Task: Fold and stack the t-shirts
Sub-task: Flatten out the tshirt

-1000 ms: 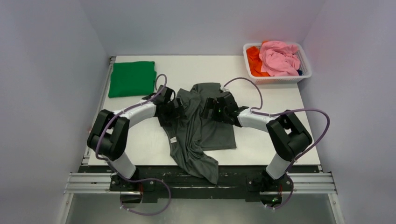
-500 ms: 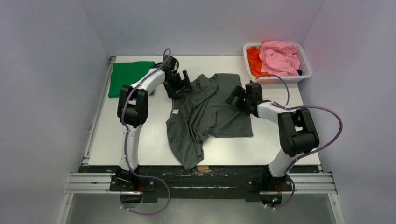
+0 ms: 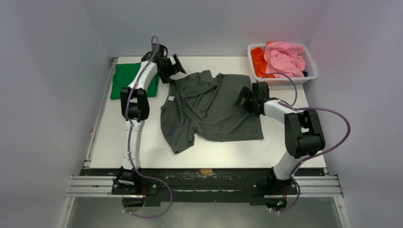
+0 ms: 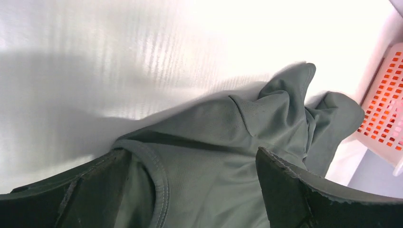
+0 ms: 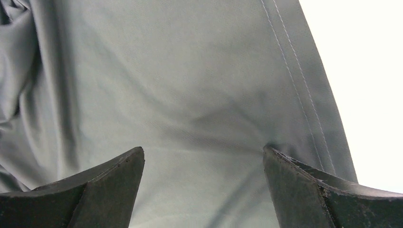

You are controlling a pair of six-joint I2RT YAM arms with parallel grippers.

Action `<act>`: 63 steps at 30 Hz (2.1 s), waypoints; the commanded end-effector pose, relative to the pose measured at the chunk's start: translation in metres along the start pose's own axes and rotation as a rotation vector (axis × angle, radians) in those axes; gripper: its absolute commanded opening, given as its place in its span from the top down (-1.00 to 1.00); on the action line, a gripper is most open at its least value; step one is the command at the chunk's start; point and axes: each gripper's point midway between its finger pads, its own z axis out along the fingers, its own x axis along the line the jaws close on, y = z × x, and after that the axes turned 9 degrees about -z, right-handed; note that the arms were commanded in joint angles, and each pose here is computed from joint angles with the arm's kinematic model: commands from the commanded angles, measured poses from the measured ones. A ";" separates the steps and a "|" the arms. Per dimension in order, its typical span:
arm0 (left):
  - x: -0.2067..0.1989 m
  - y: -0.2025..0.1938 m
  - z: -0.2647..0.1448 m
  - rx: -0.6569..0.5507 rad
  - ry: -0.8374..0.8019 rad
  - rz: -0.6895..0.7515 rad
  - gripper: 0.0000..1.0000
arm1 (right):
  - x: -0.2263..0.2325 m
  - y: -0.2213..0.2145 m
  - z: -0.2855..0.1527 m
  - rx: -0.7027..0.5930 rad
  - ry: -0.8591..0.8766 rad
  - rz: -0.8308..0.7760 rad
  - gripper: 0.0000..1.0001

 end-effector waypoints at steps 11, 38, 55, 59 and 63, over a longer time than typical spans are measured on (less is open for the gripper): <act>-0.002 -0.115 -0.209 -0.239 0.029 0.229 -1.00 | -0.008 0.011 -0.130 -0.239 0.037 -0.019 -0.92; 0.199 -0.281 -0.245 -0.231 0.176 -0.011 -1.00 | 0.225 -0.230 -0.069 0.252 0.507 -0.570 -0.83; 0.158 -0.329 -0.218 -0.016 -0.021 0.111 -0.84 | 0.214 -0.172 -0.131 0.103 0.604 -0.459 -0.91; 0.136 -0.343 -0.209 -0.013 -0.032 0.209 -0.79 | 0.195 -0.125 -0.158 -0.024 0.572 -0.315 -0.96; 0.117 -0.346 -0.191 -0.016 0.050 0.271 -0.67 | 0.130 -0.084 -0.155 -0.142 0.396 -0.165 -0.97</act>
